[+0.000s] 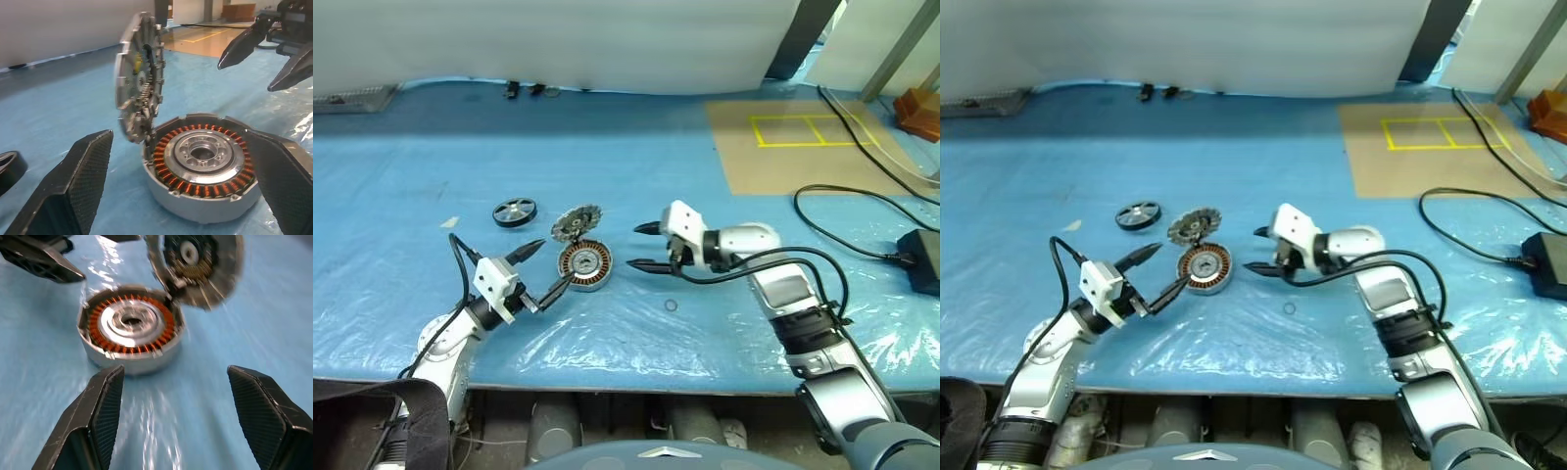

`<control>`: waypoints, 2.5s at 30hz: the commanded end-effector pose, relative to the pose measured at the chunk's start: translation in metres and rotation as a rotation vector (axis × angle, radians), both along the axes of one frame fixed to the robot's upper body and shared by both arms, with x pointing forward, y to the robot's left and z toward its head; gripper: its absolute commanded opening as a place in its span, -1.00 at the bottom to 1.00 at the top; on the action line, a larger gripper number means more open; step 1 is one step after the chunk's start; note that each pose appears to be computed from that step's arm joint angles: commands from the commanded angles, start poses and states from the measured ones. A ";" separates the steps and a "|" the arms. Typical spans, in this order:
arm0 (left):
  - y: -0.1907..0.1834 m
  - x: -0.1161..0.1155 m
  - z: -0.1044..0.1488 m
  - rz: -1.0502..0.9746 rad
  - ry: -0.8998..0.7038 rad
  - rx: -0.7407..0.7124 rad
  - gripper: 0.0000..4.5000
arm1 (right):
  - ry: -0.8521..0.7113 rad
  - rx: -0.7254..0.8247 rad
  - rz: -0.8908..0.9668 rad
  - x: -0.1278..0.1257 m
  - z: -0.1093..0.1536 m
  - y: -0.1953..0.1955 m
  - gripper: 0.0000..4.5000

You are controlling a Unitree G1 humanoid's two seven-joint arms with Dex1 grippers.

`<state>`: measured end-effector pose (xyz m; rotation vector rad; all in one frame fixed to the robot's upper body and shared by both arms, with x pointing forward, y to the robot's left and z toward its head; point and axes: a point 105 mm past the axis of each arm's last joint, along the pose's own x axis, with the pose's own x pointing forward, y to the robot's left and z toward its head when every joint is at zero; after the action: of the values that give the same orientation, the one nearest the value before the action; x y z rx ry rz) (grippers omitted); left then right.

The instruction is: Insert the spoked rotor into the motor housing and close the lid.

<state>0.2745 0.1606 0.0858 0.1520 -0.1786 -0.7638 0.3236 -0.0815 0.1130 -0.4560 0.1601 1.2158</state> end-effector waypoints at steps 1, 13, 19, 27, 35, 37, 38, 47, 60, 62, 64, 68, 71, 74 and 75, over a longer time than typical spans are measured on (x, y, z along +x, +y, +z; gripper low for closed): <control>0.002 -0.004 0.006 -0.019 -0.015 -0.006 1.00 | -0.054 0.067 0.021 -0.010 0.015 -0.008 0.56; -0.007 -0.029 0.008 -0.087 0.035 -0.013 1.00 | 0.071 0.001 0.103 -0.057 -0.036 -0.034 0.56; -0.011 -0.031 0.010 -0.101 0.050 -0.008 1.00 | 0.099 -0.022 0.112 -0.065 -0.049 -0.038 0.56; -0.010 -0.027 0.018 -0.097 0.049 -0.003 1.00 | 0.098 -0.056 0.111 -0.069 -0.059 -0.046 0.56; -0.012 -0.028 0.019 -0.098 0.054 -0.002 1.00 | 0.088 -0.062 0.096 -0.067 -0.063 -0.048 0.56; -0.013 -0.028 0.020 -0.098 0.056 -0.001 1.00 | 0.090 -0.062 0.093 -0.066 -0.065 -0.048 0.56; -0.012 -0.028 0.020 -0.097 0.055 0.000 1.00 | 0.093 -0.063 0.088 -0.066 -0.066 -0.048 0.56; -0.012 -0.024 0.023 -0.088 0.049 0.003 1.00 | 0.084 -0.069 0.076 -0.060 -0.068 -0.050 -0.66; 0.002 -0.023 0.026 -0.009 0.017 0.004 1.00 | -0.021 0.133 0.105 -0.029 -0.005 0.001 -0.71; 0.005 -0.026 0.024 0.011 0.020 0.003 1.00 | -0.027 0.165 0.112 -0.020 0.012 0.017 -0.71; 0.005 -0.028 0.020 0.019 0.029 0.003 1.00 | -0.014 0.168 0.118 -0.015 0.019 0.028 -0.71; 0.005 -0.030 0.013 0.036 0.036 -0.004 1.00 | 0.041 0.110 0.145 -0.009 0.022 0.048 -0.71; 0.006 -0.029 0.011 0.046 0.032 -0.010 1.00 | 0.050 0.089 0.164 -0.006 0.026 0.061 -0.71; 0.008 -0.029 0.008 0.052 0.030 -0.005 1.00 | 0.063 0.054 0.199 -0.008 0.027 0.073 -0.71; 0.008 -0.028 0.007 0.055 0.029 -0.004 1.00 | 0.068 0.047 0.204 -0.009 0.027 0.076 -0.71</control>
<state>0.2460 0.1672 0.0882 0.1199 -0.1164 -0.7191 0.3168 -0.0137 0.1323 -0.3809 0.1642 1.4110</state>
